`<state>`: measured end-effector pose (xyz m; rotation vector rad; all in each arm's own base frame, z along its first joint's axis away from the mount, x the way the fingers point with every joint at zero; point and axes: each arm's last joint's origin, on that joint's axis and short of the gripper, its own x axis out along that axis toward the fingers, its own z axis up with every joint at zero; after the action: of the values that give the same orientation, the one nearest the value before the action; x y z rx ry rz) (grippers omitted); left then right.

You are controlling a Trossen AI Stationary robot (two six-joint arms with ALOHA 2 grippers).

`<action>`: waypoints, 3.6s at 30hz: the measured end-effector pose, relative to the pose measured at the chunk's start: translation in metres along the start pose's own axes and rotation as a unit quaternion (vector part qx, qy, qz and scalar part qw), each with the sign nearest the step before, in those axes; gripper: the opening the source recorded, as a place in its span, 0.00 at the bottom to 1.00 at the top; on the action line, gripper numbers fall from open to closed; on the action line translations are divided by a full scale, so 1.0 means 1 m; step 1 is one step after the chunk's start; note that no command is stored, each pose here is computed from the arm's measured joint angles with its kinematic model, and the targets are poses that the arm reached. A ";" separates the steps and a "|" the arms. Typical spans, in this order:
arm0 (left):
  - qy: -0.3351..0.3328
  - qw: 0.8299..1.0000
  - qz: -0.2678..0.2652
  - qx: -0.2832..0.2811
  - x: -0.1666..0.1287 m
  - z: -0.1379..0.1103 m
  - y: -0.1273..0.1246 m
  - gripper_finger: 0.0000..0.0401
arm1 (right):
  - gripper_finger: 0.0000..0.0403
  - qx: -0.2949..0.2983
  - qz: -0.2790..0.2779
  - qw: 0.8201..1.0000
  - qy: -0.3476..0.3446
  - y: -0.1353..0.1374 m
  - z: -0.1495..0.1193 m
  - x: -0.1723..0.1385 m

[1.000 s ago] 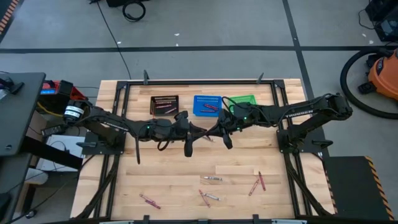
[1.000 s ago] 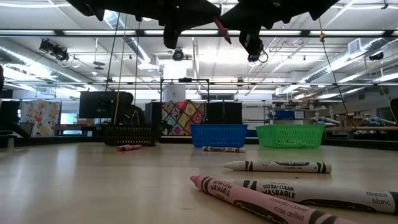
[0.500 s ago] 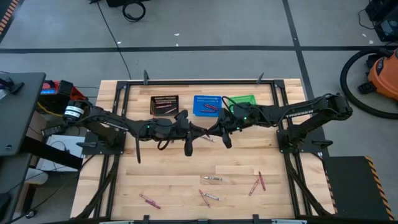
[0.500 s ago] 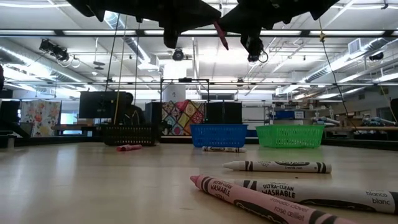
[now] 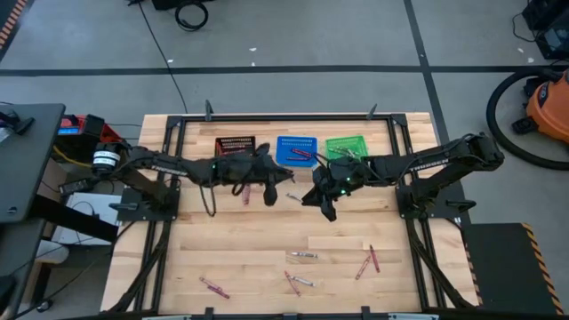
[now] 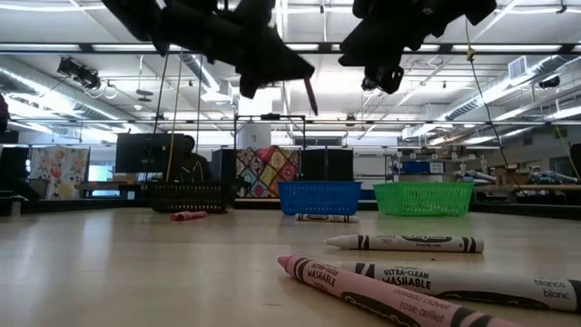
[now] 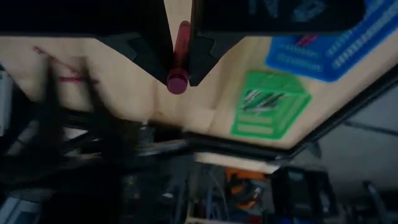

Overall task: Sort crayons
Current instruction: Put the red crayon into the blue bin, then put the white crayon into the green bin

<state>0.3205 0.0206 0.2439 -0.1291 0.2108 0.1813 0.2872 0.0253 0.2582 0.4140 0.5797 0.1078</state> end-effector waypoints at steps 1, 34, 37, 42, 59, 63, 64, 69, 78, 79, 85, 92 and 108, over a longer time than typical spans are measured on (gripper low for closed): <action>0.004 1.000 0.003 -0.004 0.001 0.000 0.007 0.10 | 0.21 -0.001 0.002 1.000 0.004 0.002 -0.001 0.000; 0.199 0.977 0.064 -0.031 0.074 -0.013 0.124 0.10 | 0.21 -0.007 0.005 0.999 0.030 0.017 -0.013 0.003; 0.205 0.976 0.065 -0.027 0.080 -0.013 0.127 0.10 | 0.21 -0.010 0.005 0.999 0.031 0.017 -0.013 0.003; 0.232 0.969 0.075 -0.035 0.079 -0.018 0.136 0.10 | 0.21 -0.010 0.003 0.999 0.037 0.016 -0.014 0.003; 0.273 0.959 0.078 -0.011 0.072 -0.024 0.147 0.10 | 0.21 -0.010 -0.004 0.999 0.039 0.016 -0.015 0.002; 0.272 0.959 0.078 -0.012 0.072 -0.024 0.146 0.13 | 0.21 -0.010 -0.015 0.999 0.034 0.015 -0.014 0.002; 0.271 0.959 0.079 -0.013 0.073 -0.024 0.146 0.15 | 0.21 -0.010 -0.015 0.999 0.034 0.015 -0.014 0.002; 0.246 0.966 0.075 -0.006 0.076 -0.020 0.143 0.24 | 0.21 -0.010 -0.015 0.999 0.034 0.015 -0.015 0.002; 0.220 0.974 0.060 0.007 0.084 -0.001 0.129 0.30 | 0.21 -0.011 -0.018 0.999 0.049 0.016 -0.018 0.002; 0.221 0.974 0.057 0.008 0.085 0.002 0.127 0.30 | 0.21 -0.013 -0.019 0.998 0.054 0.016 -0.019 0.002; 0.282 0.958 0.021 0.047 0.086 0.014 0.100 0.30 | 0.21 -0.041 -0.045 0.995 0.079 0.017 -0.027 0.002; 0.374 0.920 0.025 0.111 0.074 0.012 0.066 0.30 | 0.21 -0.063 -0.052 0.993 0.088 0.020 -0.031 0.002; 0.483 0.867 0.023 0.124 0.017 0.025 0.012 0.30 | 0.21 -0.110 -0.132 0.976 0.134 0.003 -0.059 0.057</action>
<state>0.3392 0.0386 0.2635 0.0544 1.2409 0.1218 0.3022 0.0607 0.1862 0.1036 0.8745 -0.0292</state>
